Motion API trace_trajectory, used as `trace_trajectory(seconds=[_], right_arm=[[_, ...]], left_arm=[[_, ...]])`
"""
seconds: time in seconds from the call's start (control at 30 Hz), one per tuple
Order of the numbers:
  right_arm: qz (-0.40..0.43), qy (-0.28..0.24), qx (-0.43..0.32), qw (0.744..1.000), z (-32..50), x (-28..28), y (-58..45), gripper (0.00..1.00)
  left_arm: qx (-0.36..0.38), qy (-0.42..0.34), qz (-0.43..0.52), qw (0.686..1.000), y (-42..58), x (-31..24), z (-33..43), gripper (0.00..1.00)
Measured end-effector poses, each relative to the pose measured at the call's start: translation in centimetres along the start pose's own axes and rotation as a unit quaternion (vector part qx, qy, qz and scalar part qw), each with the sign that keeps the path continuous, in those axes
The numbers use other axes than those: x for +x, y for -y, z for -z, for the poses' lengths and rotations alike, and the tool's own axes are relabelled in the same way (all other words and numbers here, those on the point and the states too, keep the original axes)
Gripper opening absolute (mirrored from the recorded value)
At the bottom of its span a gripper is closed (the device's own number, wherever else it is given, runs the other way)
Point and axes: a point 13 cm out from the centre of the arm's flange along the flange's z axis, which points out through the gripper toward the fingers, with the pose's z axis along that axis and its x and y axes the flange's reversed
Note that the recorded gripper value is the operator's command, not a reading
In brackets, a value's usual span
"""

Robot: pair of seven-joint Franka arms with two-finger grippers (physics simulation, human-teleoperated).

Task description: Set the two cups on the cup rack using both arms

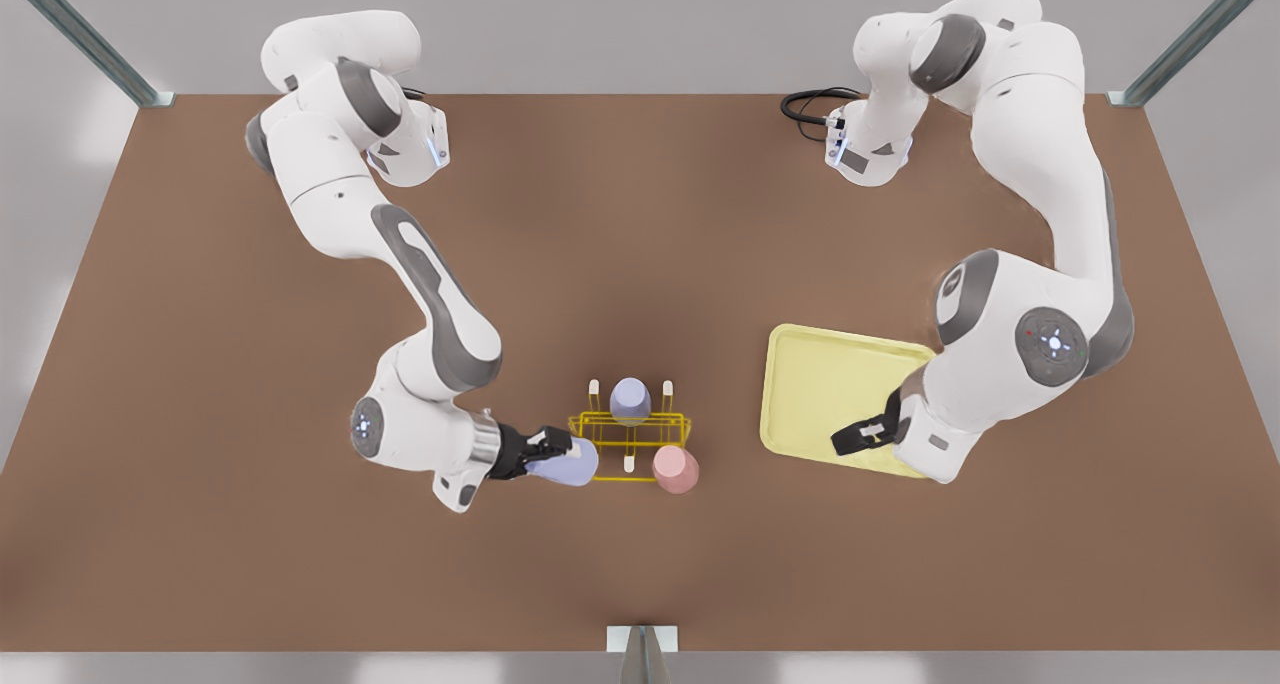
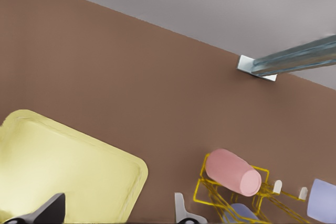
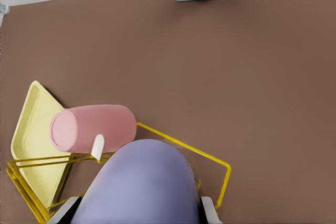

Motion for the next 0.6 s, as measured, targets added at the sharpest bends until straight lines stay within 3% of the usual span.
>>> trace_trajectory(seconds=[0.07, 0.2, 0.23, 0.6], right_arm=[[-0.002, 0.0, 0.0, 1.0, -0.6, 0.2, -0.5, 0.72], [-0.008, -0.002, 0.0, 1.0, -2.4, 0.6, -0.7, 0.73], [-0.009, -0.002, 0.0, 1.0, -2.9, 0.7, -0.9, 1.0], [-0.018, -0.007, -0.005, 1.0, -5.1, 1.5, -0.9, 1.0]], left_arm=[[-0.092, -0.027, 0.008, 0.995, -8.5, 6.0, 1.1, 1.0], [-0.105, -0.079, -0.015, 0.991, -11.7, 10.0, 1.8, 1.0], [-0.102, -0.09, -0.025, 0.99, -11.6, 10.6, 1.8, 1.0], [-0.087, -0.151, -0.099, 0.98, -11.6, 12.9, 0.6, 1.0]])
